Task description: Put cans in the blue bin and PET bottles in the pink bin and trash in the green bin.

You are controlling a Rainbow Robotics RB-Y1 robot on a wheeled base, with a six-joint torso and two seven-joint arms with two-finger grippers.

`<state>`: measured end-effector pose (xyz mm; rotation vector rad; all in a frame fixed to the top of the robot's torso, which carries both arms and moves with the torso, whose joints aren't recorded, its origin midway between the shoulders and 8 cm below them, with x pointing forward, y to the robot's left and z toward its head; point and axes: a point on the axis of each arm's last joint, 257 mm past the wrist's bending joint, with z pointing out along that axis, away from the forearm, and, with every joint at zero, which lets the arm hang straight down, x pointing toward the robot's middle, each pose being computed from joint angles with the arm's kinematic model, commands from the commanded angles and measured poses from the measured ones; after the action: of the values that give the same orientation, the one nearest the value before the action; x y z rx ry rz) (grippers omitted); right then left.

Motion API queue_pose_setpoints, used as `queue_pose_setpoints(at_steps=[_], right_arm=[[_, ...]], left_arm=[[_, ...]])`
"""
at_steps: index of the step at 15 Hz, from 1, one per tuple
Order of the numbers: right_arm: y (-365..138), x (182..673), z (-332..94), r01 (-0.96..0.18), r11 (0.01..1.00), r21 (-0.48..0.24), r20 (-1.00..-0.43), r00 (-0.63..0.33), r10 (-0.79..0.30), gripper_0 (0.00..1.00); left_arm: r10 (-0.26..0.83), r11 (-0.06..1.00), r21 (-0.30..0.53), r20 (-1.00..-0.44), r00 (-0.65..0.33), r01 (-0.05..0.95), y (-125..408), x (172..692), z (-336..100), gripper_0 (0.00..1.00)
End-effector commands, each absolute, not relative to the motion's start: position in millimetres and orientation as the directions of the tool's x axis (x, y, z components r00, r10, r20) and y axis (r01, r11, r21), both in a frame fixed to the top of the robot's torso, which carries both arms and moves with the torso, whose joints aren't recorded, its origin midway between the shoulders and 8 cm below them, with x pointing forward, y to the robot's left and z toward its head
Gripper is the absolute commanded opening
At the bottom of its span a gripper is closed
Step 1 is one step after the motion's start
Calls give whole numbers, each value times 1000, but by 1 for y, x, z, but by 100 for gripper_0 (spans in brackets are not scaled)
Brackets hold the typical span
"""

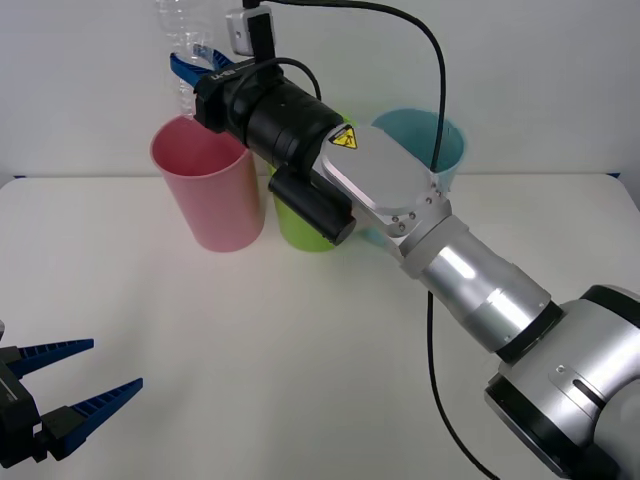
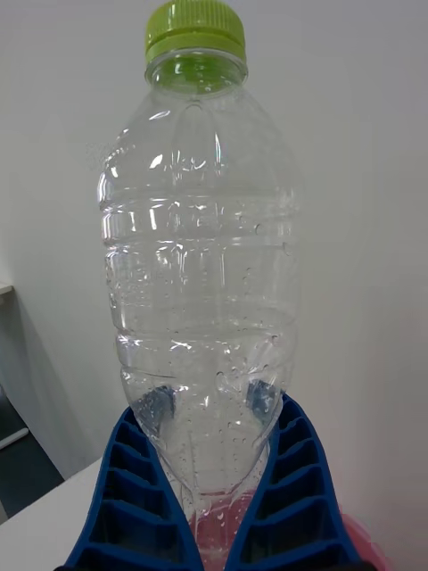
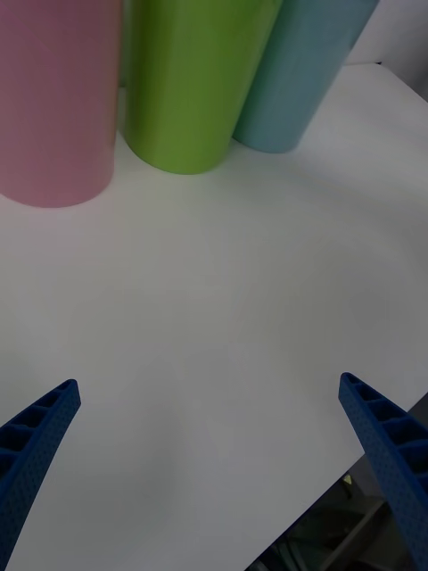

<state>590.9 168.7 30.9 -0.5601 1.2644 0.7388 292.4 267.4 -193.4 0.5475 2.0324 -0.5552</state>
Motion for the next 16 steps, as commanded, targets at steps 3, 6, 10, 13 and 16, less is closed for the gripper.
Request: queue_pose_setpoints(at_steps=[3,6,10,13,16], right_arm=[[181,613,12,-732,679,-53,-989,134,68,0],[185,616,1,-731,680,-64,-992,122,38,0],[193,616,-15,-732,678,-65,-995,100,14,0],[197,613,-16,-737,673,-62,-995,97,14,0],[198,613,-17,-735,675,-64,-995,99,13,3]], left_arm=[[159,799,-167,-868,-470,578,267,292,-193,100],[159,799,-167,-868,-470,578,267,292,-193,100],[159,799,-167,-868,-470,578,267,292,-193,100],[159,799,-167,-868,-470,578,267,292,-193,100],[159,799,-167,-868,-470,578,267,292,-193,100]])
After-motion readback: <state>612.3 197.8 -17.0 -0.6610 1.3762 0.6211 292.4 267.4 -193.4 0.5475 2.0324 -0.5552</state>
